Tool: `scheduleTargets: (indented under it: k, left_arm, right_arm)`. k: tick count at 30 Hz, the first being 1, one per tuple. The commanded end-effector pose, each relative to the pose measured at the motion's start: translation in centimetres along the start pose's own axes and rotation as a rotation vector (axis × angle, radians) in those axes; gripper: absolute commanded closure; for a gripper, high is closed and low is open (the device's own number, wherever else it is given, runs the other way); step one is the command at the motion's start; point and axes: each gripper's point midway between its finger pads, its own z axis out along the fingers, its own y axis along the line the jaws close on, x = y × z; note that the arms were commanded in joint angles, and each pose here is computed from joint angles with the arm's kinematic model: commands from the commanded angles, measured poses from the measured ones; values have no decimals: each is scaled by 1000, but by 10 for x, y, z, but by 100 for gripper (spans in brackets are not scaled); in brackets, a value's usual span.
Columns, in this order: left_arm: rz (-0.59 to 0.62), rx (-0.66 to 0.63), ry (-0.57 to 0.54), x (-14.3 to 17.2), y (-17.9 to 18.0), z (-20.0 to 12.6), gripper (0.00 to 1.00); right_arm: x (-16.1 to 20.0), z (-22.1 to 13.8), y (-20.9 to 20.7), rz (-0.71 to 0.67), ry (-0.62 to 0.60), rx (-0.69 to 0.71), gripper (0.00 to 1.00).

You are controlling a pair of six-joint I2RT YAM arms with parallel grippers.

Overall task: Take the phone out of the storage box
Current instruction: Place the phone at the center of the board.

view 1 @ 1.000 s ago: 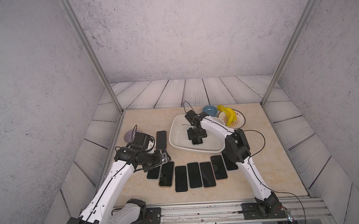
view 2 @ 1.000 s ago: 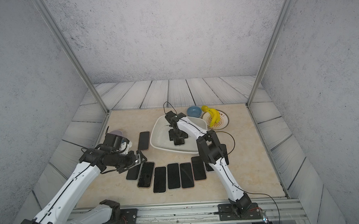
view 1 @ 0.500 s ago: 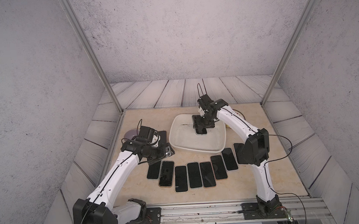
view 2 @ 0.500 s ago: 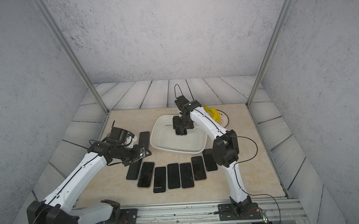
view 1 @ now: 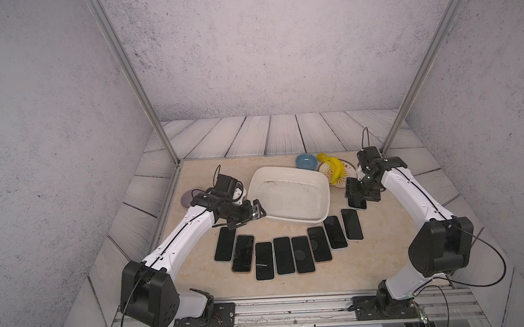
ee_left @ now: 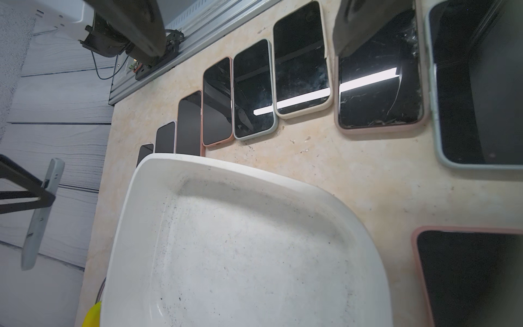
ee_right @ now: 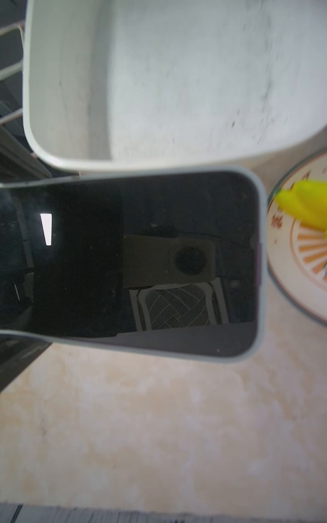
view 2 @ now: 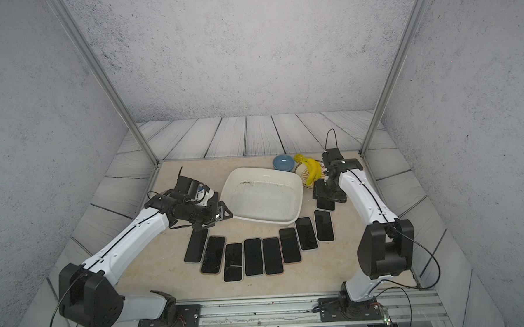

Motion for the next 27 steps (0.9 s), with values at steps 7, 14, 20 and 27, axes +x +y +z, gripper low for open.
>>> scheduleTargets:
  k: [7, 14, 20, 27]
  left_arm:
    - [33, 42, 18, 7, -13, 2, 2]
    - [40, 31, 25, 17, -7, -2, 1]
    - [40, 22, 17, 21, -4, -6, 2]
    - [39, -2, 9, 23, 2, -9, 1]
  right_arm:
    - [18, 44, -65, -47, 84, 201, 38]
    - [25, 72, -87, -82, 179, 237, 37]
    - [34, 103, -92, -98, 275, 191, 35]
    - [40, 125, -91, -120, 329, 170, 33]
